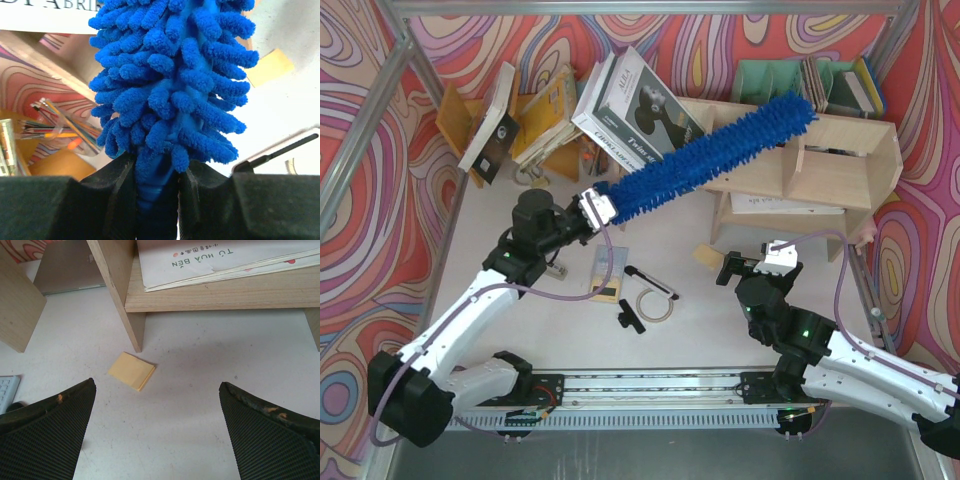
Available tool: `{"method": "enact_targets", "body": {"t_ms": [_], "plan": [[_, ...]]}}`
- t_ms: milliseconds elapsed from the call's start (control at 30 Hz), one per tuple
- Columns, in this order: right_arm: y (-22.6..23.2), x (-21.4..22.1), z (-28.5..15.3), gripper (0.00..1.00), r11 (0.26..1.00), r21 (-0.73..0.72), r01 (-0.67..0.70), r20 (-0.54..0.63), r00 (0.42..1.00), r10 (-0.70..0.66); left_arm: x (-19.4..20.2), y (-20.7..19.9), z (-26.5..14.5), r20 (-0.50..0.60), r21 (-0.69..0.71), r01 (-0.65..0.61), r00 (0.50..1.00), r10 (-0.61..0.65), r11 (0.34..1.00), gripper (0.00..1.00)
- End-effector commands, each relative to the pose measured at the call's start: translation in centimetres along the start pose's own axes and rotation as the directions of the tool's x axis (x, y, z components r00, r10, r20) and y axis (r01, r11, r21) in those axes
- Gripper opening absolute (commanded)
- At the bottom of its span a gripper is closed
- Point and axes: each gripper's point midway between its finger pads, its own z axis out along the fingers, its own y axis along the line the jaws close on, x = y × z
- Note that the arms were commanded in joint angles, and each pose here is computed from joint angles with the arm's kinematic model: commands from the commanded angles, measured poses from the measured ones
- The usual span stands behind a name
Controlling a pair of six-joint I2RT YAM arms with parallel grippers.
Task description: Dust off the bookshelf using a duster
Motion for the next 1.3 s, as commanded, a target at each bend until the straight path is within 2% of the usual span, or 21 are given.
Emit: {"method": "enact_targets", "body": {"t_ms": [0, 167, 400, 567, 767, 933, 1033, 1267], "plan": [[-0.2, -1.1, -0.2, 0.99, 0.999, 0.016, -0.032, 0.018, 0.999, 0.032, -1.0, -0.2, 0.8, 0.037, -0.003, -0.004, 0.999, 0.004, 1.0, 0.0], [-0.2, -1.1, -0.2, 0.99, 0.999, 0.016, -0.036, 0.02, 0.999, 0.035, -2.8, 2.2, -0.8, 0.045, -0.115, -0.071, 0.996, 0.076, 0.991, 0.0], [-0.1, -1.1, -0.2, 0.99, 0.999, 0.014, -0.035, 0.017, 0.999, 0.034, -6.1, 6.4, -4.9, 0.065, -0.278, -0.128, 0.986, 0.151, 0.952, 0.0], [-0.1, -1.1, -0.2, 0.99, 0.999, 0.013, -0.035, 0.017, 0.999, 0.035, -6.4, 8.0, -6.5, 0.055, -0.323, -0.13, 0.986, 0.156, 0.937, 0.0], [-0.1, -1.1, -0.2, 0.99, 0.999, 0.012, -0.034, 0.017, 0.999, 0.034, -5.7, 7.7, -6.5, 0.033, -0.308, -0.139, 0.987, 0.157, 0.941, 0.0], [-0.1, -1.1, -0.2, 0.99, 0.999, 0.013, -0.033, 0.017, 0.999, 0.033, -4.9, 6.2, -5.2, 0.073, -0.244, -0.069, 0.993, 0.089, 0.967, 0.0], [-0.1, -1.0, -0.2, 0.99, 0.999, 0.014, -0.03, 0.017, 0.999, 0.029, -4.4, 4.5, -4.0, 0.106, -0.179, 0.002, 0.994, 0.017, 0.984, 0.0], [-0.1, -1.1, -0.1, 0.99, 0.999, 0.015, -0.028, 0.017, 0.999, 0.028, -1.8, -0.1, -0.3, 0.05, -0.055, 0.01, 0.999, -0.007, 0.998, 0.0]]}}
